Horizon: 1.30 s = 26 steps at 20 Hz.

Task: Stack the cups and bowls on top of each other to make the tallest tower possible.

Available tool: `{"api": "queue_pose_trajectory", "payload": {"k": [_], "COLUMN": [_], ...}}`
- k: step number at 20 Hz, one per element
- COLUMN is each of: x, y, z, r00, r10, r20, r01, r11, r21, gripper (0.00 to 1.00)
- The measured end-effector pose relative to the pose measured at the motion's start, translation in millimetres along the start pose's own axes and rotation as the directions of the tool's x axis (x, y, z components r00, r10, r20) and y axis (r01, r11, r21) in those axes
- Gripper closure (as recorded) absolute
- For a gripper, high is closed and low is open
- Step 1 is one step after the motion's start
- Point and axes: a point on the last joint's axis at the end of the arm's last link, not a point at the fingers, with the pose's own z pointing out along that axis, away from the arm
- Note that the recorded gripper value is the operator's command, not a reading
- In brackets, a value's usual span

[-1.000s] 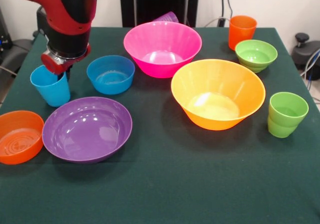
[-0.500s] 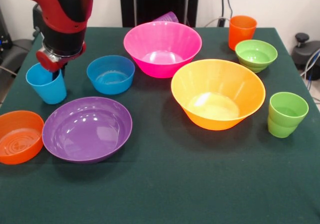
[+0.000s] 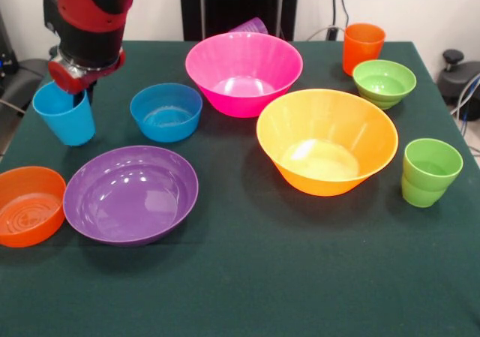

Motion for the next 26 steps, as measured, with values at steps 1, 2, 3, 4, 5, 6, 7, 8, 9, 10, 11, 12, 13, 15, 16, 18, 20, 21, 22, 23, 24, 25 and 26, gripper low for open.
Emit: {"api": "queue_pose_trajectory", "payload": {"k": [1, 2, 3, 4, 5, 6, 7, 8, 9, 10, 11, 12, 13, 15, 16, 18, 20, 21, 22, 23, 24, 25, 26], "x": [0.6, 1.4, 1.3, 1.0, 0.4, -1.6, -2.8, -3.6, -5.4, -10.7, -12.0, -15.3, -17.9, -25.1, -32.0, -36.6, -48.3, -53.4, -61.2, -63.1, -69.4, -75.6, -78.8], "y": [1, 2, 3, 3, 4, 5, 5, 6, 6, 7, 7, 7, 7, 6, 6, 6, 8, 9, 12, 13, 17, 21, 23], "z": [-3, -11, -16, -19, -23, -30, -33, -35, -38, -46, -47, -51, -54, -61, -66, -69, -75, -77, -79, -79, -81, -84, -86], "r00": [1.0, 0.9997, 0.9991, 0.9985, 0.9976, 0.9952, 0.9941, 0.9937, 0.9929, 0.9917, 0.9915, 0.9911, 0.9907, 0.9889, 0.9864, 0.9844, 0.9772, 0.9735, 0.9674, 0.9659, 0.9604, 0.9535, 0.9485], "r10": [0.002, 0.011, 0.018, 0.023, 0.029, 0.042, 0.045, 0.046, 0.047, 0.043, 0.041, 0.036, 0.032, 0.023, 0.015, 0.01, -0.005, -0.013, -0.03, -0.036, -0.059, -0.088, -0.109], "r20": [0.005, 0.024, 0.038, 0.05, 0.063, 0.089, 0.098, 0.102, 0.109, 0.121, 0.123, 0.128, 0.132, 0.147, 0.164, 0.176, 0.212, 0.228, 0.251, 0.257, 0.272, 0.288, 0.297], "r01": [-0.002, -0.011, -0.017, -0.023, -0.028, -0.04, -0.043, -0.044, -0.045, -0.04, -0.039, -0.034, -0.031, -0.023, -0.015, -0.01, 0.005, 0.015, 0.036, 0.044, 0.072, 0.108, 0.132], "r11": [1.0, 0.9999, 0.9998, 0.9997, 0.9995, 0.999, 0.9988, 0.9987, 0.9987, 0.999, 0.9991, 0.9993, 0.9995, 0.9997, 0.9999, 0.9999, 1.0, 0.9999, 0.9991, 0.9988, 0.9966, 0.9928, 0.9894], "r21": [-0.001, -0.004, -0.007, -0.01, -0.014, -0.022, -0.025, -0.025, -0.025, -0.021, -0.019, -0.014, -0.011, -0.003, 0.0, 0.001, -0.001, -0.007, -0.019, -0.024, -0.038, -0.053, -0.059], "gripper": [1.0, 1.0, 1.0, 1.0, 1.0, 1.0, 1.0, 1.0, 1.0, 1.0, 1.0, 1.0, 1.0, 1.0, 1.0, 1.0, 1.0, 1.0, 1.0, 1.0, 1.0, 1.0, 1.0]}}
